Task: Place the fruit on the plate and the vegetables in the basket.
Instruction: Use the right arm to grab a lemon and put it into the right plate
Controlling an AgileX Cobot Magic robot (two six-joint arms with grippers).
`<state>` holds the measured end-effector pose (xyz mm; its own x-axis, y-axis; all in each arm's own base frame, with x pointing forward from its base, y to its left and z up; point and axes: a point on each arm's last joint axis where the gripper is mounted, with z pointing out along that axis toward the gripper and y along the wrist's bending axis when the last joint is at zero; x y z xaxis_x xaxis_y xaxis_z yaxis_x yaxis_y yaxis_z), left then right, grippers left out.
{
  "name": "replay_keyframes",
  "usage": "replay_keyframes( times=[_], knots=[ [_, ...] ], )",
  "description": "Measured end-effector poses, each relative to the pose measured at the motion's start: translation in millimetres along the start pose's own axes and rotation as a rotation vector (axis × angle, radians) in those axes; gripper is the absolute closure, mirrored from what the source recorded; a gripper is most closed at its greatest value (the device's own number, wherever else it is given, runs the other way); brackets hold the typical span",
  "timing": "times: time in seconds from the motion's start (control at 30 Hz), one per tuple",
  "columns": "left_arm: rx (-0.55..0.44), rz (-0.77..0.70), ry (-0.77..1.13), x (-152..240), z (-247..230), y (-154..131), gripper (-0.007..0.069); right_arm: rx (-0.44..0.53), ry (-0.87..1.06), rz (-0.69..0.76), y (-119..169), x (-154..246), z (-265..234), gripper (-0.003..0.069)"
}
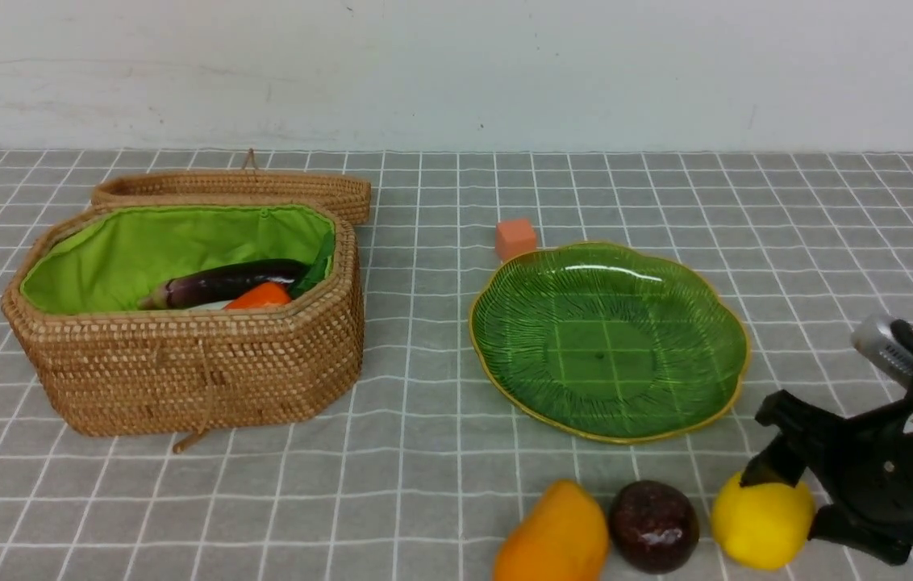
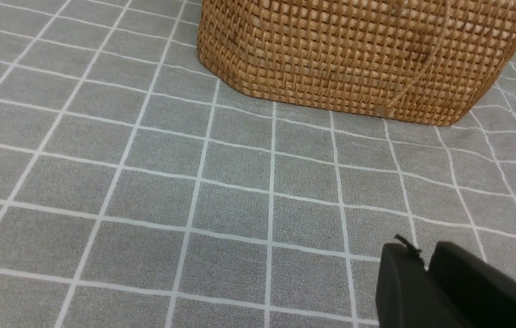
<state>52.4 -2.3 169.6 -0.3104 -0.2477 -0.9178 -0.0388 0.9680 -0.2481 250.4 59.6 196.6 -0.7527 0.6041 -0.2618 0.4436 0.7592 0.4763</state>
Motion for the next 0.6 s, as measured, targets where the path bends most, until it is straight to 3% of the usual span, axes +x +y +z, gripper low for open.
replay_keyframes(
  times=[0.03, 0.07, 0.1, 0.13, 0.2, 0.37, 0.5, 0.57, 0.6],
  knots=[
    [0.0, 0.0, 0.0, 0.0, 0.0, 0.0, 0.054, -0.016, -0.011, -0.024, 3.2, -1.5, -5.6, 0.0321],
    [0.0, 0.0, 0.0, 0.0, 0.0, 0.0, 0.054, -0.018, -0.011, -0.032, 4.2, -1.9, -6.7, 0.0371],
    [0.0, 0.0, 0.0, 0.0, 0.0, 0.0, 0.0538, -0.034, -0.019, -0.051, 8.4, -3.8, -13.4, 0.0531],
    [0.0, 0.0, 0.0, 0.0, 0.0, 0.0, 0.0537, -0.039, -0.02, -0.067, 11.1, -4.8, -17.8, 0.0601],
    [0.0, 0.0, 0.0, 0.0, 0.0, 0.0, 0.0535, -0.042, -0.017, -0.103, 15.2, -6.6, -24.8, 0.0662],
    [0.0, 0.0, 0.001, 0.1, 0.0, 0.0, 0.0532, -0.027, 0.03, -0.145, 20.6, -7.3, -31.8, 0.0673],
    [0.0, 0.0, 0.001, 0.1, 0.0, 0.0, 0.0528, -0.015, 0.063, -0.181, 21.3, -6.0, -33.8, 0.0634],
    [0.0, 0.0, 0.001, 0.1, 0.0, 0.0, 0.0524, -0.01, 0.072, -0.222, 22.2, -6.3, -35.2, 0.0567],
    [0.0, 0.0, 0.001, 0.1, 0.0, 0.0, 0.0523, -0.011, 0.069, -0.238, 23.0, -7.2, -35.9, 0.0491]
  ],
)
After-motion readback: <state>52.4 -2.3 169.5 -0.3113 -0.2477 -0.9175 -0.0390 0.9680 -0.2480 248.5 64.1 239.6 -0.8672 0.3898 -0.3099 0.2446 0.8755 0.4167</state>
